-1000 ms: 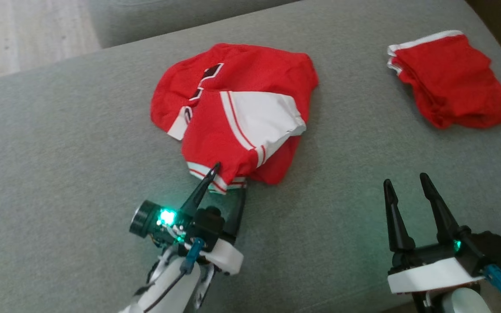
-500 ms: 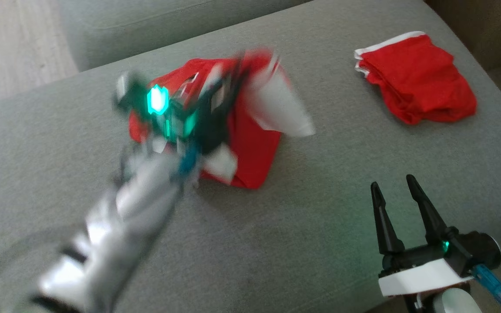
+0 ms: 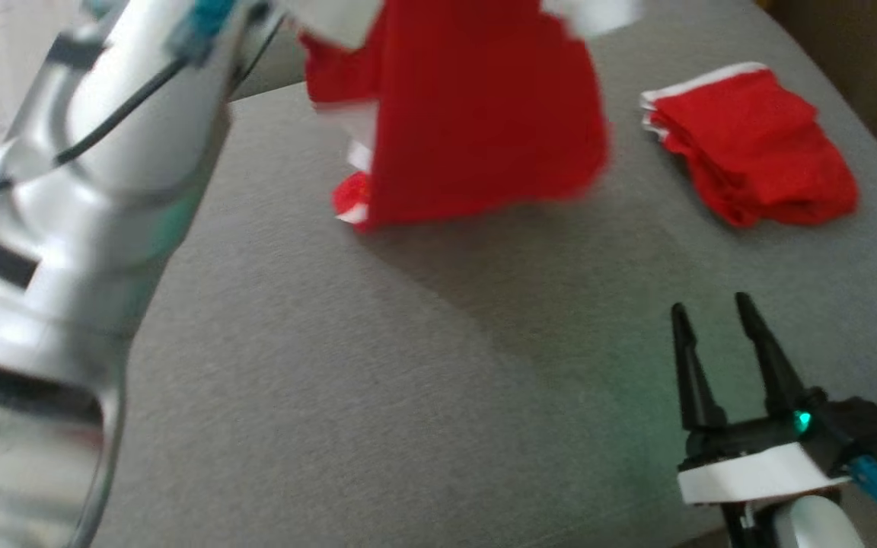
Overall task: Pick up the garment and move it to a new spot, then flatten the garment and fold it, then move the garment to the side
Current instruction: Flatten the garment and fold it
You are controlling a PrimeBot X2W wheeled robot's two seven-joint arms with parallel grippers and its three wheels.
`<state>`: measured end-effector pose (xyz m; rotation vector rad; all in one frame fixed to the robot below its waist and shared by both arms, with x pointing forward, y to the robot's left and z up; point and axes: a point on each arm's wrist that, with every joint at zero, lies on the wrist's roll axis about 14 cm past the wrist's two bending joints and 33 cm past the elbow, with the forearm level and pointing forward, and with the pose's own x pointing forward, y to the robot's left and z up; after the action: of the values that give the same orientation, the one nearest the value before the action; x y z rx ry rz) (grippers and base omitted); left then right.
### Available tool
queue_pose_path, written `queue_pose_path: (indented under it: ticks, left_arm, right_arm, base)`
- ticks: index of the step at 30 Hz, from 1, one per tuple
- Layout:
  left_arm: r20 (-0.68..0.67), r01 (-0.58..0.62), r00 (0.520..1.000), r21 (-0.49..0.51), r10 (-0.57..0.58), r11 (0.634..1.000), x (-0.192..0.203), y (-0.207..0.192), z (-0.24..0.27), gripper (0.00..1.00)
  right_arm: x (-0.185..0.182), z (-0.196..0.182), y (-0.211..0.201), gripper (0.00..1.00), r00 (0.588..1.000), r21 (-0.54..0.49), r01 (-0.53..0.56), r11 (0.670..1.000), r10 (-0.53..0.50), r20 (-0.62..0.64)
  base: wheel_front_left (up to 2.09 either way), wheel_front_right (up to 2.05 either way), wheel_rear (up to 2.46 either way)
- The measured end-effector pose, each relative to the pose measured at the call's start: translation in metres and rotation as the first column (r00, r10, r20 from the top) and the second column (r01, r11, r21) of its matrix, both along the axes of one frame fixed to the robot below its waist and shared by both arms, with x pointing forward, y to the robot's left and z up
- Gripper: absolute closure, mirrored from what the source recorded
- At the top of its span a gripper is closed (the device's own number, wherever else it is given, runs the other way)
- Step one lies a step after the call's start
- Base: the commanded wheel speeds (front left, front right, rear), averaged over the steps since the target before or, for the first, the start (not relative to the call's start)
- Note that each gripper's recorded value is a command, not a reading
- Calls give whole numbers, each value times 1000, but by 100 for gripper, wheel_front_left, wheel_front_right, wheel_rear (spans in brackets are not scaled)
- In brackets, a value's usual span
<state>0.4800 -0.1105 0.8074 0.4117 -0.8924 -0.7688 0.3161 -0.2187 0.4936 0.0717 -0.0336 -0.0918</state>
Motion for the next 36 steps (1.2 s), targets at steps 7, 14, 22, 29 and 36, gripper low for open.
queue_pose_path:
  ticks: [7,14,22,29,36]
  left_arm:
    - [-378,-206,902,48,209,977,40,99,-147,100]
    - [-734,-371,550,212,398,904,-17,204,-340,100]
    - [-751,-501,476,197,458,843,-12,240,-350,0]
    - [-811,-612,454,16,368,791,-30,229,-333,0]
    - [-933,-532,333,-67,137,844,-93,178,-369,0]
  right_arm:
    - [19,2,11,0,999,-10,-51,999,51,9]
    - [39,-11,30,0,991,-13,-129,992,129,-26]
    - [52,-26,45,0,979,-12,-192,981,191,-67]
    - [54,-24,46,0,978,-18,-201,979,200,-62]
    - [56,-23,49,0,976,-17,-212,977,210,-56]
  base:
    - [0,0,0]
    - [0,0,0]
    - [0,0,0]
    - [0,0,0]
    - [0,0,0]
